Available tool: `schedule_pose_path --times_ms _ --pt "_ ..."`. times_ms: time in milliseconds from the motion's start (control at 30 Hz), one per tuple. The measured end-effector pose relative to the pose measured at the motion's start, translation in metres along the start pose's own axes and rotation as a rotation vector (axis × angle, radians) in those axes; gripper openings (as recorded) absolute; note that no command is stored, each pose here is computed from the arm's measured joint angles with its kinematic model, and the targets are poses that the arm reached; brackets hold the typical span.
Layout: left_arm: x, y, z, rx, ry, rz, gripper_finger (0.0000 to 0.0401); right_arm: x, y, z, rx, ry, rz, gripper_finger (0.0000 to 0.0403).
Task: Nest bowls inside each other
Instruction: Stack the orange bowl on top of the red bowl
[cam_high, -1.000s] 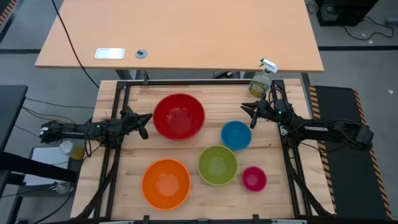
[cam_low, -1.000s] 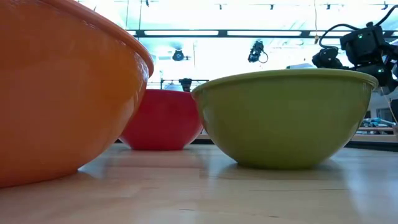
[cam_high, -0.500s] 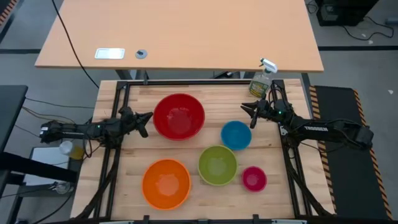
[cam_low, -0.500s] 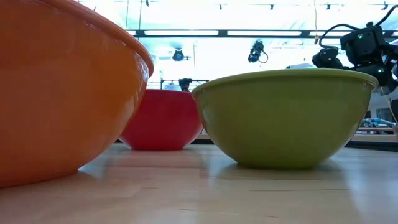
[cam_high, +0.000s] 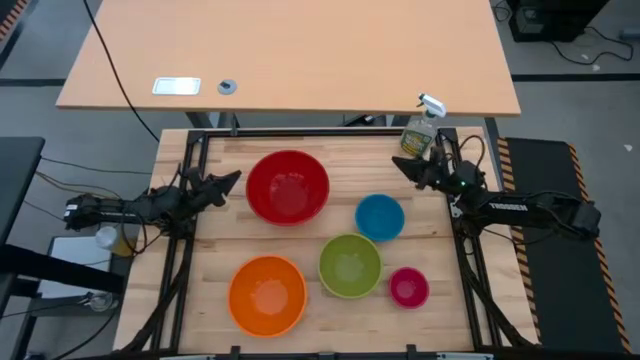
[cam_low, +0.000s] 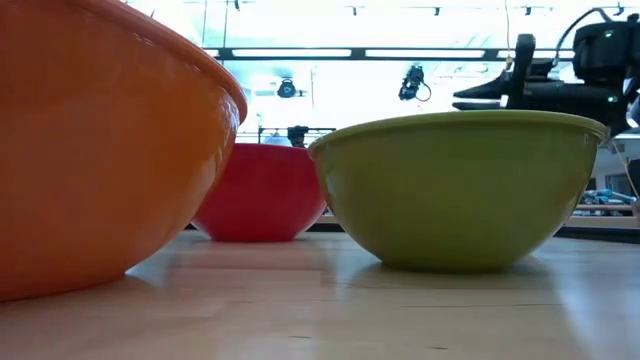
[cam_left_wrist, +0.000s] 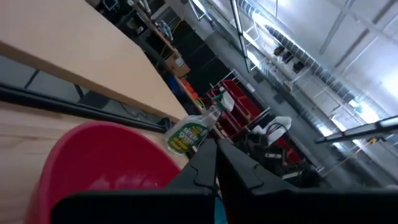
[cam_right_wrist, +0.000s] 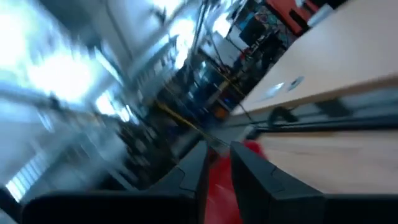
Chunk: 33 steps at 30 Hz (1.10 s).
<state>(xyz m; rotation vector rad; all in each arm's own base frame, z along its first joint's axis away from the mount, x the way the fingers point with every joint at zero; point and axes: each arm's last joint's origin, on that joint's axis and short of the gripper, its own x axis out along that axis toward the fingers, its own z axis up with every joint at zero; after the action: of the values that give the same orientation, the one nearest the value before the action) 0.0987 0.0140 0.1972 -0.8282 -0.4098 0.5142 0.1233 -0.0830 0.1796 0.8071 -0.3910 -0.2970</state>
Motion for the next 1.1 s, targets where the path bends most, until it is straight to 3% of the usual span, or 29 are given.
schedule_pose_path --times_ms 100,233,333,533,700,833,1000,1100 --pt "0.000 -0.001 0.002 -0.065 -0.016 -0.005 0.0018 0.000 0.004 0.004 0.149 -0.090 0.009 0.0075" --pt "0.000 -0.003 0.003 -0.101 -0.028 -0.020 0.0018 0.003 0.011 0.009 0.206 -0.168 0.029 0.0075" --pt "0.000 -0.007 0.008 -0.135 -0.060 -0.068 0.0018 0.014 0.022 0.015 0.239 -0.121 0.101 0.0075" --pt "-0.002 -0.024 0.023 -0.050 -0.091 -0.182 0.0018 0.058 0.090 0.043 -0.083 0.060 0.455 0.0075" --pt "0.003 -0.048 0.040 0.124 -0.004 -0.101 0.0018 0.102 0.136 0.062 -0.213 0.206 0.467 0.0075" --pt "0.010 -0.072 0.057 0.288 0.111 -0.015 0.0018 0.131 0.158 0.070 -0.306 0.323 0.451 0.0075" --pt "0.021 -0.098 0.066 0.415 0.321 0.032 0.0023 0.156 0.175 0.055 -0.302 0.512 0.591 0.0075" --pt "0.025 -0.104 0.065 0.453 0.459 0.108 0.0043 0.171 0.170 0.037 -0.266 0.579 0.558 0.0075"
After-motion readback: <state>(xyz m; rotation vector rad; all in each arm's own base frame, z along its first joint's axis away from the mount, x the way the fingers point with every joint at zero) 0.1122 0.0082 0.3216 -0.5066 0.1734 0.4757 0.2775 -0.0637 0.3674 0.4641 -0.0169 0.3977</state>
